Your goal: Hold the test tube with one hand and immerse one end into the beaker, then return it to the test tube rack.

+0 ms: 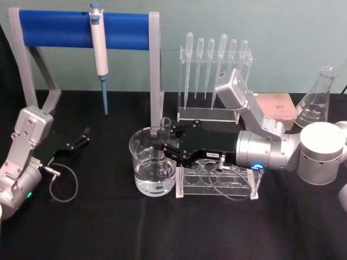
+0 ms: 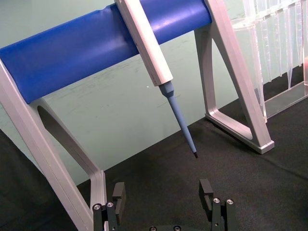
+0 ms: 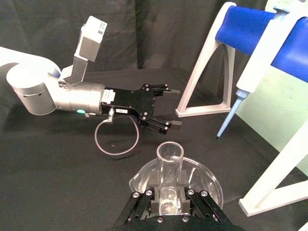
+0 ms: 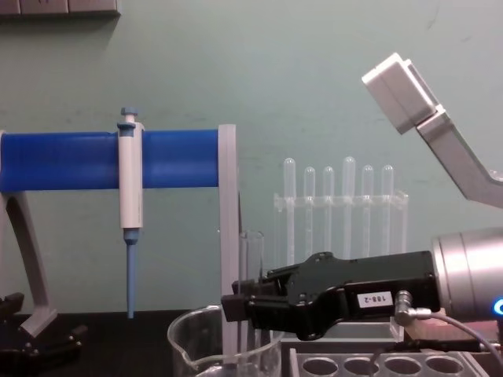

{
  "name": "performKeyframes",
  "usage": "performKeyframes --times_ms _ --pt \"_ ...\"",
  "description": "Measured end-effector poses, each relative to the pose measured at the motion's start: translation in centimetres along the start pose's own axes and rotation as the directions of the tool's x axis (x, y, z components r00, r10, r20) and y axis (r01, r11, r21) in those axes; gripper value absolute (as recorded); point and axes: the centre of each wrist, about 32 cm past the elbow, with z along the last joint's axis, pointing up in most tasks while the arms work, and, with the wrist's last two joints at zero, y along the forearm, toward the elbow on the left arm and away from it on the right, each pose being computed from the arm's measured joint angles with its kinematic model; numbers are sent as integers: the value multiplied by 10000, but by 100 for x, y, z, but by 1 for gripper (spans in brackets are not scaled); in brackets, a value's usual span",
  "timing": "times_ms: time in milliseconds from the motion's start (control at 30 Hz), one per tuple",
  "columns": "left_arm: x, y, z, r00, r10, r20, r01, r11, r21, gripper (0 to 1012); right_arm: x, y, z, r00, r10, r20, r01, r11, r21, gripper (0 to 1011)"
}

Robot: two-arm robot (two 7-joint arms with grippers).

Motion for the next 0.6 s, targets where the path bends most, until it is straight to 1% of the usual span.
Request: performKeyframes --times_ms 267,600 --pt "0 0 0 10000 0 0 0 10000 0 1000 9 47 10 10000 -78 -53 78 10000 -10 224" --pt "0 0 0 10000 0 0 0 10000 1 1000 -8 51 2 9999 -38 -97 37 10000 -41 224"
